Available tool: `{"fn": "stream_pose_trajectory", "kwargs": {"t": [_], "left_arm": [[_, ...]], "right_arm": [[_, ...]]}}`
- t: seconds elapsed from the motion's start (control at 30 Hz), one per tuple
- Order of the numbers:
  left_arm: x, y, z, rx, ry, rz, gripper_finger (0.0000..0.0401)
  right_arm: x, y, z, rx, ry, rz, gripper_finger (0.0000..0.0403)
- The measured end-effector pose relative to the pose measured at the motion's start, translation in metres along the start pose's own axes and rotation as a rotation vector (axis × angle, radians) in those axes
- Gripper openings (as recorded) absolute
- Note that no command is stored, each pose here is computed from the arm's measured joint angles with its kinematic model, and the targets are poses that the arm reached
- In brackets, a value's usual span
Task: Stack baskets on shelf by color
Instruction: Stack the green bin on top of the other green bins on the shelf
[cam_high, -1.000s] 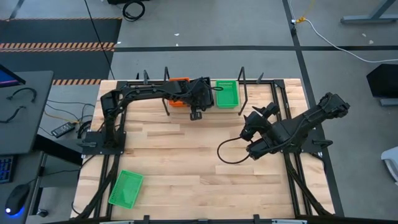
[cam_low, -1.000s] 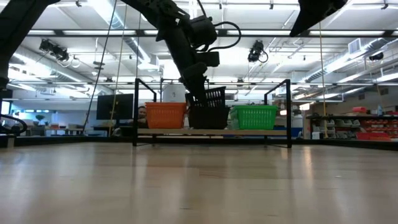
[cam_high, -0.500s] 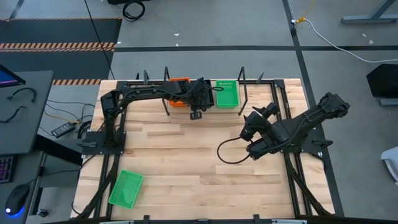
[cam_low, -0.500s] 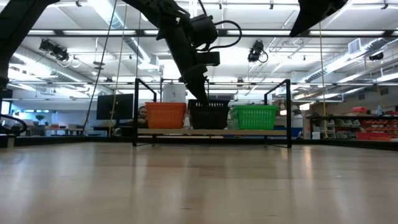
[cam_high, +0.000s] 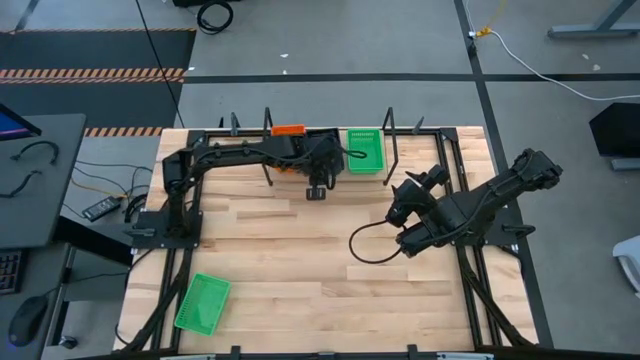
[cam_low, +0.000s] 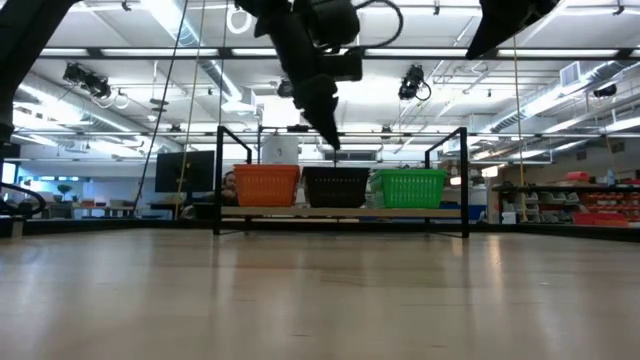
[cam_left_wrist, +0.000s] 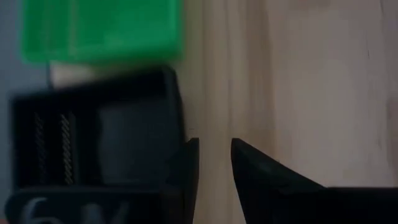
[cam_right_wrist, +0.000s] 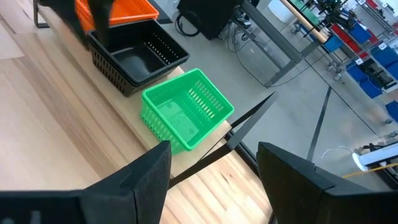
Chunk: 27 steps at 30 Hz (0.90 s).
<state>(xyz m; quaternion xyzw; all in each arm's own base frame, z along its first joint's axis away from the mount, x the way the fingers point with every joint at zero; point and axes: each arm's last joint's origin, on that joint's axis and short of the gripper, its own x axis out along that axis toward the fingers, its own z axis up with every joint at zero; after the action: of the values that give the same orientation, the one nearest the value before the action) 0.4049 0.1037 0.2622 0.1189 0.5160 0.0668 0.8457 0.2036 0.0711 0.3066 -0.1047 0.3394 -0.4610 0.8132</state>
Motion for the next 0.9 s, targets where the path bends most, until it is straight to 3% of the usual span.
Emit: {"fn": "stream_pose_trajectory", "kwargs": {"t": [0.3,0.6,0.9], "left_arm": [[-0.032,-0.070,-0.021,0.015,0.357,-0.200,0.0099],[-0.101,-0.170,-0.042,0.000,0.316,-0.219,0.0098],[-0.146,-0.265,-0.103,0.029,0.314,-0.247,0.0099]], "right_arm": [[0.000,0.000,-0.001,-0.006,0.014,0.005,0.0241],[0.008,0.007,-0.014,-0.027,0.037,0.002,0.0241],[0.008,0.023,-0.019,0.006,0.028,0.090,0.0241]]}}
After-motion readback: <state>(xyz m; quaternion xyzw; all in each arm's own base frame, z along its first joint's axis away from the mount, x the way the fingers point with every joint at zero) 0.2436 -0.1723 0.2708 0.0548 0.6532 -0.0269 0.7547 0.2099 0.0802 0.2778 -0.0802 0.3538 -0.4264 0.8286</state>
